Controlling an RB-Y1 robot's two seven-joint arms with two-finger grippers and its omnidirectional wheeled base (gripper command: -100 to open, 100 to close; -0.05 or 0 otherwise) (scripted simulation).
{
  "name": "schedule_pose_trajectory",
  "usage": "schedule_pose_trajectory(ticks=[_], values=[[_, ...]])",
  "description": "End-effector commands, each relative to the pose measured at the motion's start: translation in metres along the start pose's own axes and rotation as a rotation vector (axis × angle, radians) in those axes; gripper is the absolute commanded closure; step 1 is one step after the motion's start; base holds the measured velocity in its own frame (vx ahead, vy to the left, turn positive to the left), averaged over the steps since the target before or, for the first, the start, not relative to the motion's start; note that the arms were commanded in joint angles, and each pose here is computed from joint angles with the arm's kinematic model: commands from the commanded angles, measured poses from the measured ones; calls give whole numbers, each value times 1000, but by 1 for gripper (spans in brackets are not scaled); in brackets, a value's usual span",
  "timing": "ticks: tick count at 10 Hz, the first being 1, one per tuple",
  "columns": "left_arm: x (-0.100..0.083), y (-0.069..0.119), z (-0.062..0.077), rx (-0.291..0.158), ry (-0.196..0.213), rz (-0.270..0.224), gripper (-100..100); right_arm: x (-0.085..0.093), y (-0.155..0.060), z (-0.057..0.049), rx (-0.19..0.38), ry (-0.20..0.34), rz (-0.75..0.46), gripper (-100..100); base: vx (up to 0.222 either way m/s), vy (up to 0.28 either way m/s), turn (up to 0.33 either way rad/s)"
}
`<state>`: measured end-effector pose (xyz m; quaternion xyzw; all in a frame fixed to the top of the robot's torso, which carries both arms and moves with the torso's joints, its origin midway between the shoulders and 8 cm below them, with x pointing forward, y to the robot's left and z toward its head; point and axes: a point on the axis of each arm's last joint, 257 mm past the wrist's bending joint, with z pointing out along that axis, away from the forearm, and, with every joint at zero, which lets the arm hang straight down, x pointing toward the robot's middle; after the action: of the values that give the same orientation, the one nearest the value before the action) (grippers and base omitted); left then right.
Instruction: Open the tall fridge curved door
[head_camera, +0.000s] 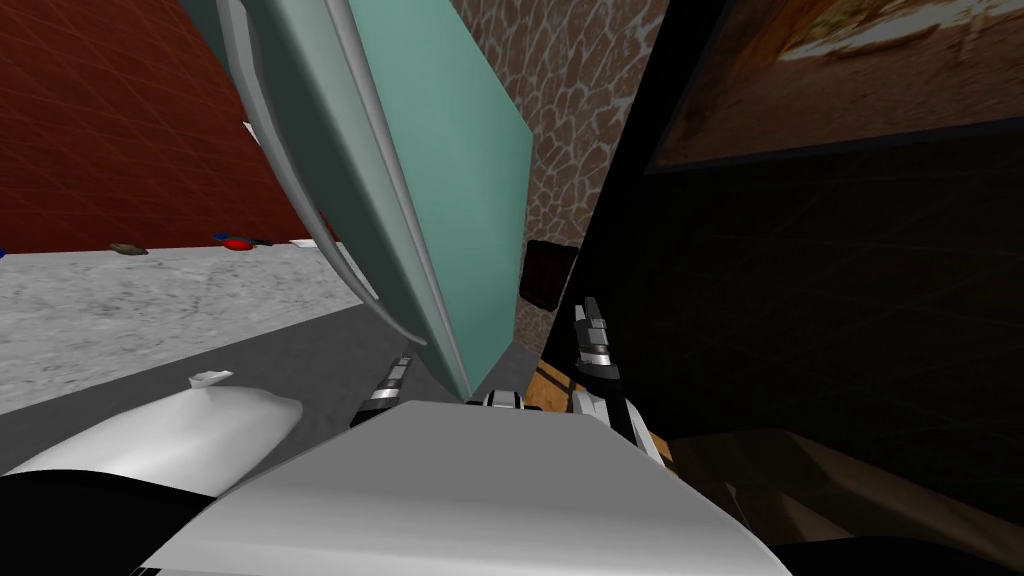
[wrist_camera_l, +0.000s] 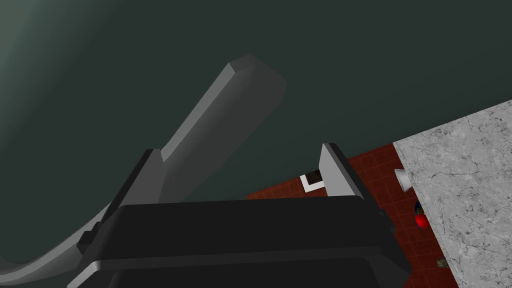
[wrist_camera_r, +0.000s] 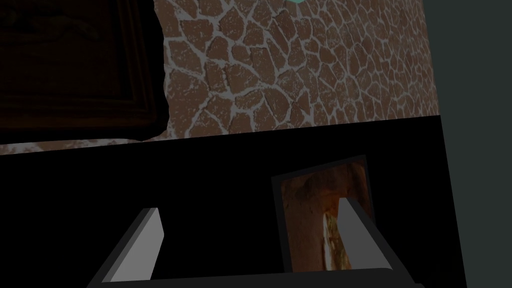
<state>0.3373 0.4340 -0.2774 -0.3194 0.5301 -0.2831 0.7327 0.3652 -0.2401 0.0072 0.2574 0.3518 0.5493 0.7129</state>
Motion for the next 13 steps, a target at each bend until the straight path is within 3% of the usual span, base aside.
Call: schedule_pose_trajectory(ticks=[1, 6, 13], values=[[-14, 3, 3, -20, -3, 13, -100, 0, 0, 0, 0, 0, 0, 0, -3, -47, -5], [-37, 10, 6, -60, -3, 40, -100, 0, 0, 0, 0, 0, 0, 0, 0, -48, -3], [-91, 14, 21, -101, 18, 140, -100, 0, 0, 0, 0, 0, 0, 0, -5, -59, -2]])
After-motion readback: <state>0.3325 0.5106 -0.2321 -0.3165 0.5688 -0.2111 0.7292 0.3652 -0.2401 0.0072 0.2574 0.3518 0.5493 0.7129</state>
